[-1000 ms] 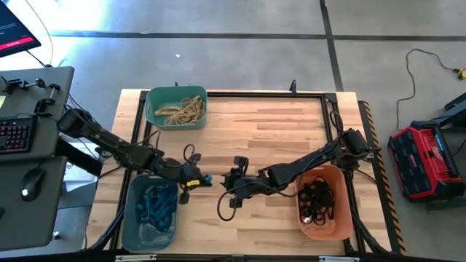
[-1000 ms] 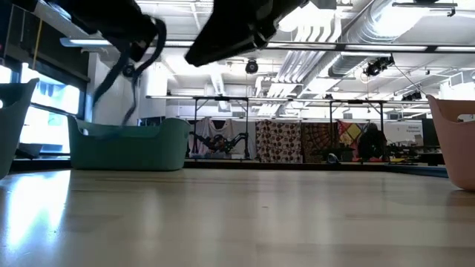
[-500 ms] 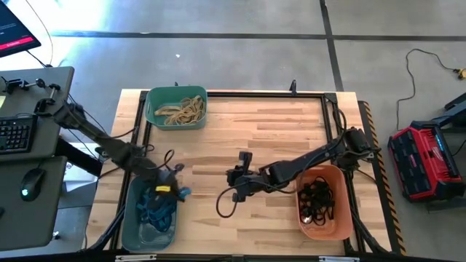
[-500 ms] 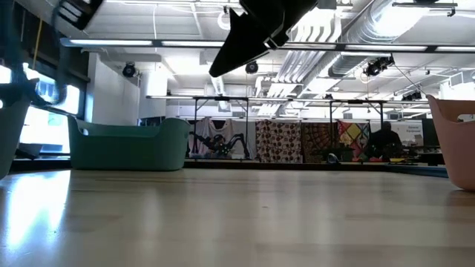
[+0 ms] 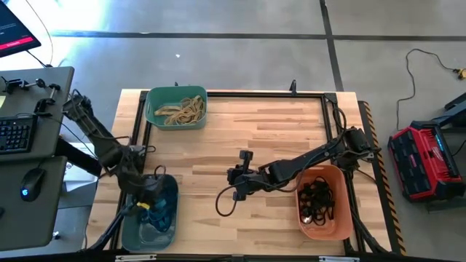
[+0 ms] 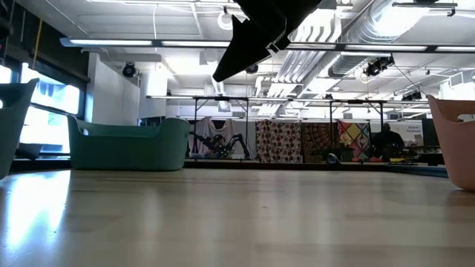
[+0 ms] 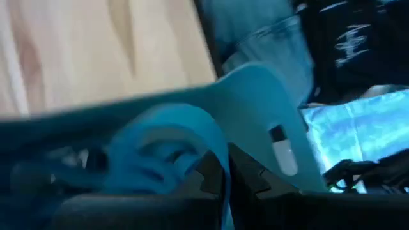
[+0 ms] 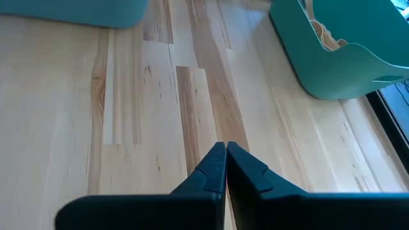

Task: Sort rubber bands into baskets
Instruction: Put the blue rubber band into the blue bin, then return to Home Position

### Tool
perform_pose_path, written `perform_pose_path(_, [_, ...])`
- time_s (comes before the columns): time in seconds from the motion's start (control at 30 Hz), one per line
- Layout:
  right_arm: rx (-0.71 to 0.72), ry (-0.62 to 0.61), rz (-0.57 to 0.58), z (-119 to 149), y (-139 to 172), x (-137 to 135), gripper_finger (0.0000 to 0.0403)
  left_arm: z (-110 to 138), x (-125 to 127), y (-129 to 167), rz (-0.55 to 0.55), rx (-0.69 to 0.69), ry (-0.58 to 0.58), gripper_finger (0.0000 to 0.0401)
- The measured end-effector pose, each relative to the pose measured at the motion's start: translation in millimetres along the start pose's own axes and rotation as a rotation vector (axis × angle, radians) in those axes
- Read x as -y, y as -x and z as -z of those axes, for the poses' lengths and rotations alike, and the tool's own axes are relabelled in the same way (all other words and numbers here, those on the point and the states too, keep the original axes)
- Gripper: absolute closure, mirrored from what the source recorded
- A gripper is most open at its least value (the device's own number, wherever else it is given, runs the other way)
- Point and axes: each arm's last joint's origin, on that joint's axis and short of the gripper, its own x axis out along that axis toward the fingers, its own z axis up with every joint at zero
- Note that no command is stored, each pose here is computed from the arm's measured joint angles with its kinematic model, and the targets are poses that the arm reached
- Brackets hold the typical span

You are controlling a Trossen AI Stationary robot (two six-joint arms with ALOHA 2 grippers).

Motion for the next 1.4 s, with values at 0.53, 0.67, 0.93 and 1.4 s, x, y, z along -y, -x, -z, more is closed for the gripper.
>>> perform_pose_path(0.53, [-0.027,0.010,0.008,2.6,-1.5,2.8,0.0403,18.9,-6.5,-42.1,-0.269,-0.207,0.050,0.0401])
perform_pose_path(0.67, [-0.035,0.010,0.004,2.9,-2.7,4.8,0.0403,20.3,-6.6,-54.4,-0.269,-0.249,0.082,0.0399])
perform_pose_path(0.93, [-0.044,0.020,-0.013,3.7,-2.9,4.6,0.0403,11.6,2.0,-63.3,-0.152,-0.185,0.124,0.0344])
perform_pose_path(1.4, [0.042,0.062,-0.160,9.7,-19.9,10.8,0.0403,-23.0,-6.3,-49.7,-0.131,0.047,-0.062,0.0263])
